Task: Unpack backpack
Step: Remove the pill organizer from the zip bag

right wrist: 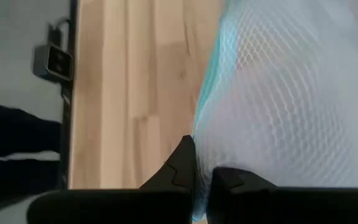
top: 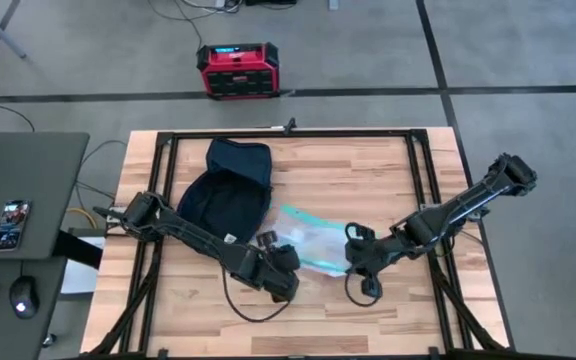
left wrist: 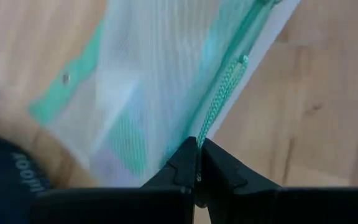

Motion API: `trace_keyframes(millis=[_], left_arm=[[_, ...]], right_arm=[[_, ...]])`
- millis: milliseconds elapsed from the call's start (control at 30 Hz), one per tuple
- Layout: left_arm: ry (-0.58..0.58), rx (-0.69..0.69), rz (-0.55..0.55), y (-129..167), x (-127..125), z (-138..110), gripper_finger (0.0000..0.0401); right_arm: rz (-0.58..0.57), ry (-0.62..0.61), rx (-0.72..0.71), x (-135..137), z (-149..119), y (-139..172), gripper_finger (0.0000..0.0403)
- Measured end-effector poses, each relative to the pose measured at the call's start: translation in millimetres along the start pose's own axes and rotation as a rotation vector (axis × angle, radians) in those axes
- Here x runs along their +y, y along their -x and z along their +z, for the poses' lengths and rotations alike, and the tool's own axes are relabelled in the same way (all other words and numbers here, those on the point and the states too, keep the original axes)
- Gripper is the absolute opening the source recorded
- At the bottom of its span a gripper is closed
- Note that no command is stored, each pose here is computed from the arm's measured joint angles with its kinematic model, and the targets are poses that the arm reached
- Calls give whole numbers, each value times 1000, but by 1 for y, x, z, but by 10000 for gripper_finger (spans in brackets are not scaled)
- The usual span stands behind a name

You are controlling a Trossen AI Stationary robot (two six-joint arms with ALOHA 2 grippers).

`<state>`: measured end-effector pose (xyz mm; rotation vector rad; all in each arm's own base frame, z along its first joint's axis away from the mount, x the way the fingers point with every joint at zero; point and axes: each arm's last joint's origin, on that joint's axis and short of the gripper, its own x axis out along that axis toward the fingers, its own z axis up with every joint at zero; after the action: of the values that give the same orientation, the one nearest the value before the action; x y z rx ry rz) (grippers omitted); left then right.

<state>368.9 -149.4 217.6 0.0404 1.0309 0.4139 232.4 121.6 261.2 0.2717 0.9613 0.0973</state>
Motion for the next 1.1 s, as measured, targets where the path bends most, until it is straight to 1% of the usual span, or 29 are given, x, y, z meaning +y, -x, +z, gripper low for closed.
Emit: trace_keyframes(millis=[67,167,233,267,400,500,567,633,700,767,833,900,933,1000,1033,1100], left_arm=[[-1,40,37,4,6,-4,0],[-6,77,65,4,5,-10,0],[-18,121,70,6,6,-15,0],[-19,148,63,8,5,-18,0],[-25,360,2,9,5,-33,0],[-12,400,-52,10,2,-35,0],[-9,388,-77,10,0,-33,0],[-27,351,-122,11,-2,-25,6],[-26,284,-206,12,-5,-12,22],[-20,221,-309,11,-6,2,46],[-55,157,-420,11,-5,17,75],[-105,96,-479,15,-1,32,103],[-123,67,-482,16,2,38,115],[-149,33,-449,14,11,45,135],[-161,25,-427,11,16,48,142],[-186,15,-389,5,25,52,151]], right_arm=[[-1,-1,-7,0,-1,6,1],[-6,-15,-6,0,-3,10,1],[-2,-3,-4,0,-6,16,1],[5,4,0,2,-8,20,1],[-2,17,73,6,-22,28,1],[-6,-8,101,10,-28,28,1],[-12,-31,120,13,-32,26,3],[-19,-48,130,14,-33,23,14],[-26,-82,139,14,-33,20,33],[-15,-123,175,14,-34,19,59],[43,-191,246,14,-35,21,89],[145,-292,332,17,-36,28,118],[183,-350,363,20,-38,32,133],[218,-442,368,29,-42,37,158],[230,-475,347,35,-44,38,170],[216,-538,261,50,-50,39,189]])
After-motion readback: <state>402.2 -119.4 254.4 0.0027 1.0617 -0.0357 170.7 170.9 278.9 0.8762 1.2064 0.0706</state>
